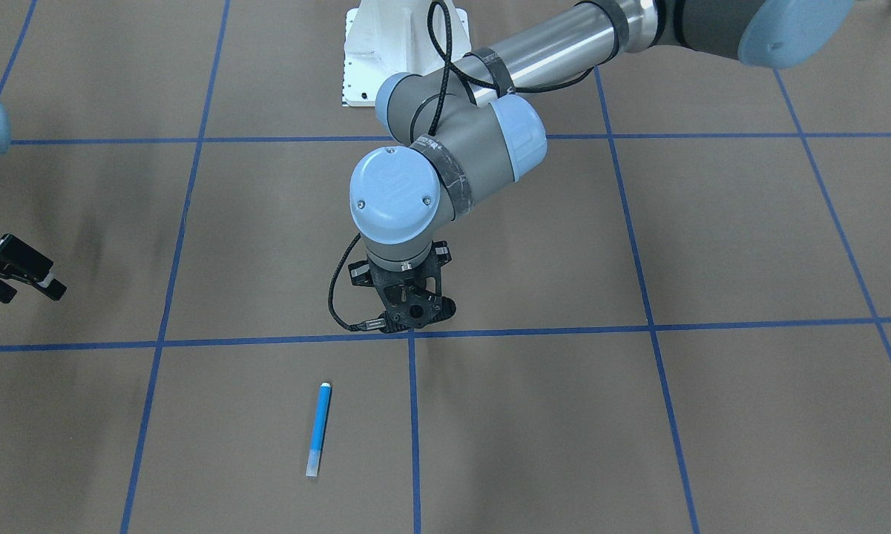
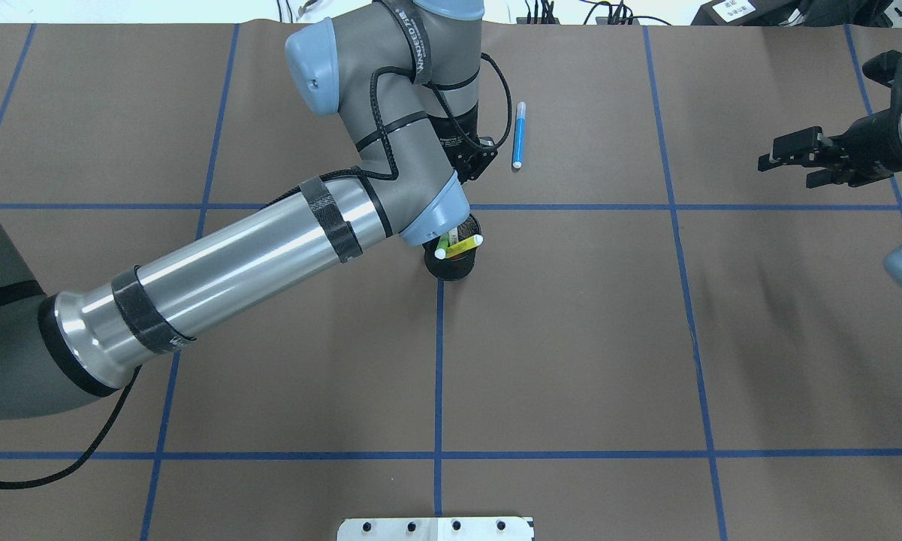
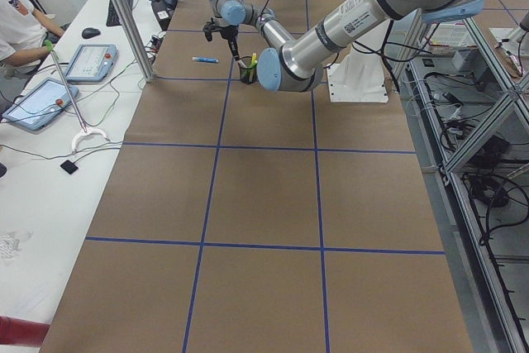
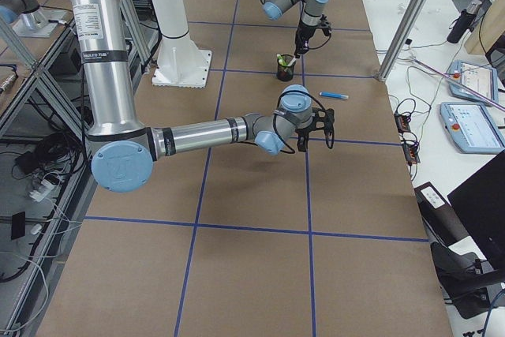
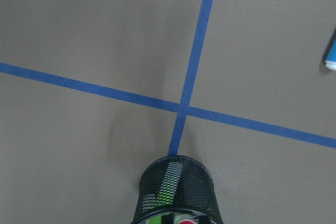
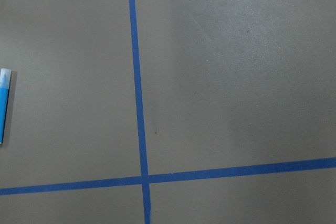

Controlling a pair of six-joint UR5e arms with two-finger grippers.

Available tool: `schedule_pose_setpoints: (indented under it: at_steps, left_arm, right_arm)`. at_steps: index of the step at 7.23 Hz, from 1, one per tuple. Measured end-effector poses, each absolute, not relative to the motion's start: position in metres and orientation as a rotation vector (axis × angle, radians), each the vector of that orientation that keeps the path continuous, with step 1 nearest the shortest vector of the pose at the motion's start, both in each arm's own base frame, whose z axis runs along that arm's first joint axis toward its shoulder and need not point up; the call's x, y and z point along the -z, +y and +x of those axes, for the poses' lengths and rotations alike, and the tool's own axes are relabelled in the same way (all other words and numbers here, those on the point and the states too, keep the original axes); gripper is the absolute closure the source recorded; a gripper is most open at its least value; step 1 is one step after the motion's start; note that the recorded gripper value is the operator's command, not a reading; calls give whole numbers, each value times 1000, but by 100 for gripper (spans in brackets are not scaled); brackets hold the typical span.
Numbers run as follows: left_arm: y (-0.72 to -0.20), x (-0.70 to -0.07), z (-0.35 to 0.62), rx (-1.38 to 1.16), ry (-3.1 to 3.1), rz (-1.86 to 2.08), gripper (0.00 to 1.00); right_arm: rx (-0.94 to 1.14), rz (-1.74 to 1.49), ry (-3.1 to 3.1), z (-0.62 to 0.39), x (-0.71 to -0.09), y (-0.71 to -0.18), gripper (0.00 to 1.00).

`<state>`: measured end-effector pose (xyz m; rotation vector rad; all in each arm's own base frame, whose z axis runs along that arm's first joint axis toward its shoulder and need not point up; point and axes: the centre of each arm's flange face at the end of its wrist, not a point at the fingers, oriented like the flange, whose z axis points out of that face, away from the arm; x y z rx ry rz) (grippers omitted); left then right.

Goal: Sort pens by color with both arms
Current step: 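Grasp the red-capped marker and lift it out with the left gripper, then carry the red-capped marker toward the blue marker with the left gripper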

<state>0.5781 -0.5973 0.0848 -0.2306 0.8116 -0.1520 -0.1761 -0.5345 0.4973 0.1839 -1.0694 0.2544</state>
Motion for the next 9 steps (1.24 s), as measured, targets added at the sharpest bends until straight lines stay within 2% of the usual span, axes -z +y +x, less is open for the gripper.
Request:
schedule_pose_setpoints:
  at_steps: [2,5,7,9]
  left_arm:
    - [-600,-42,511,215,912,-158,100]
    - [-578,-29,409,326,1013,118,100]
    - [-573,-60,440,464,1074,354,100]
    - [-583,-111,531,651,1104,574,100]
  right_arm:
    - [-260,196,-1059,-178,-498,-535,0]
    - [-258,204,-1061,-179,-494,-537,0]
    - [-259,211,-1070,-182,-486,-541,0]
    - [-262,211,-1071,-182,-484,-542,0]
